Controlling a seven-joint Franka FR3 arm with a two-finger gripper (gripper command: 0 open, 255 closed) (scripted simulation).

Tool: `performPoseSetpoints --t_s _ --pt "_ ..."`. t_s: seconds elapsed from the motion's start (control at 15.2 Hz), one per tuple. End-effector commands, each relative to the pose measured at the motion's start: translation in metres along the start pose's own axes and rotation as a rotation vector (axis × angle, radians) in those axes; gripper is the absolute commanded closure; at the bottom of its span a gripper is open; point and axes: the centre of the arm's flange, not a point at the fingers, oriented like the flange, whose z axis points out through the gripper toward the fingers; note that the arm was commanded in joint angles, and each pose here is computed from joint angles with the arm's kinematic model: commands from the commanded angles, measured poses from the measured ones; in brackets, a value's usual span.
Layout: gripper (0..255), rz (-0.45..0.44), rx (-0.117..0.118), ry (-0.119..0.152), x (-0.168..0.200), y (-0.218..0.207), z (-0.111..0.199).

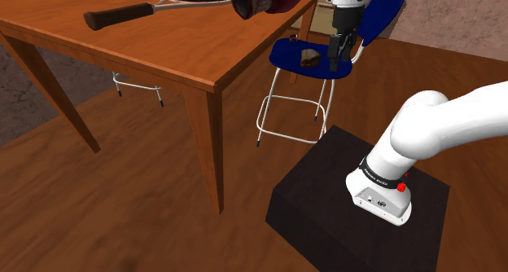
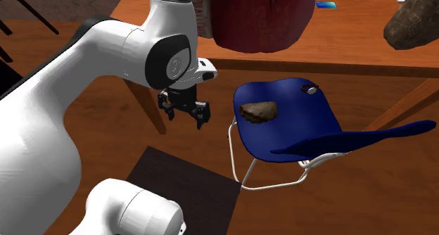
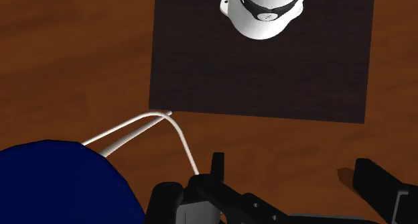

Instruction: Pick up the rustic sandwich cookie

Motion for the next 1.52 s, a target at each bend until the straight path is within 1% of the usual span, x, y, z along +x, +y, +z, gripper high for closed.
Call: performPoseSetpoints --t_s 0.0,0.33,0.66,0.99,1.25,1.32,1.45 --pt "0 0.0 0.0 0.0 0.0 0.0 0.0" --pt "0 0.335 0.068 -0.004 0.062 0.027 0.004" --pt "0 0.67 0.137 -0.008 0.113 0.072 0.01" --pt "0 1.005 0.205 -0.011 0.145 0.131 0.02" --pt "0 1.273 0.26 -0.014 0.156 0.183 0.031" --pt "0 1.325 0.27 -0.015 0.157 0.193 0.034" --pt "0 1.325 0.27 -0.015 0.159 0.193 0.044"
